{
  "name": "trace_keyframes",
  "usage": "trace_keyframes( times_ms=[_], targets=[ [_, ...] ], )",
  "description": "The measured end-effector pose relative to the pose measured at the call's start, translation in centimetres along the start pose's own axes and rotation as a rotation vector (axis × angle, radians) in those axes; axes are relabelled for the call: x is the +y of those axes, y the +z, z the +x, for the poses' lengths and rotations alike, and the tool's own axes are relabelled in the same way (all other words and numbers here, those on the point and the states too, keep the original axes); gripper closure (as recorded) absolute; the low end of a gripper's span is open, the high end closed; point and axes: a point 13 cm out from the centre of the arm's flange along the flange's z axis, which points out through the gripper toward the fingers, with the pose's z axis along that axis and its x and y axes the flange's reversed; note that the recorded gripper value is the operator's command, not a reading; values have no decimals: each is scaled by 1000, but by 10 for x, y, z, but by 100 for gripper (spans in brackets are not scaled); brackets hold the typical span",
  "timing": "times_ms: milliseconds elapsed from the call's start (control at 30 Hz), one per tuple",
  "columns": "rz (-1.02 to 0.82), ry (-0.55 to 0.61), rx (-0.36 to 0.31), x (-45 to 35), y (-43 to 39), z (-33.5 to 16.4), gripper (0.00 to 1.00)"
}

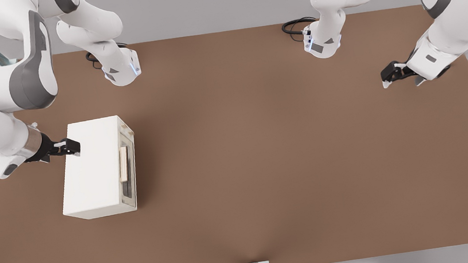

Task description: Keep left arm still and open the oven door with right arm

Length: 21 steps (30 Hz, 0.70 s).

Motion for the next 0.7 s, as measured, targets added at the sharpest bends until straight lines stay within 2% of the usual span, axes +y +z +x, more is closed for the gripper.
trace_keyframes(
  times_ms=[33, 67, 100, 167, 200, 300, 467, 567, 700],
  targets=[
    [3, -2, 10, 0, 4, -1, 0],
    [21, -15, 46, 3, 23, -6, 20],
    [91, -61, 109, 19, 57, -14, 79],
    [318, -188, 267, 57, 147, -27, 79],
    [439, -236, 315, 66, 172, -30, 79],
    [697, -246, 383, 64, 206, -32, 79],
    [852, -172, 341, 67, 189, -37, 79],
    [886, -149, 348, 87, 211, -31, 79],
    [901, -73, 320, 102, 225, -28, 79]
  ],
)
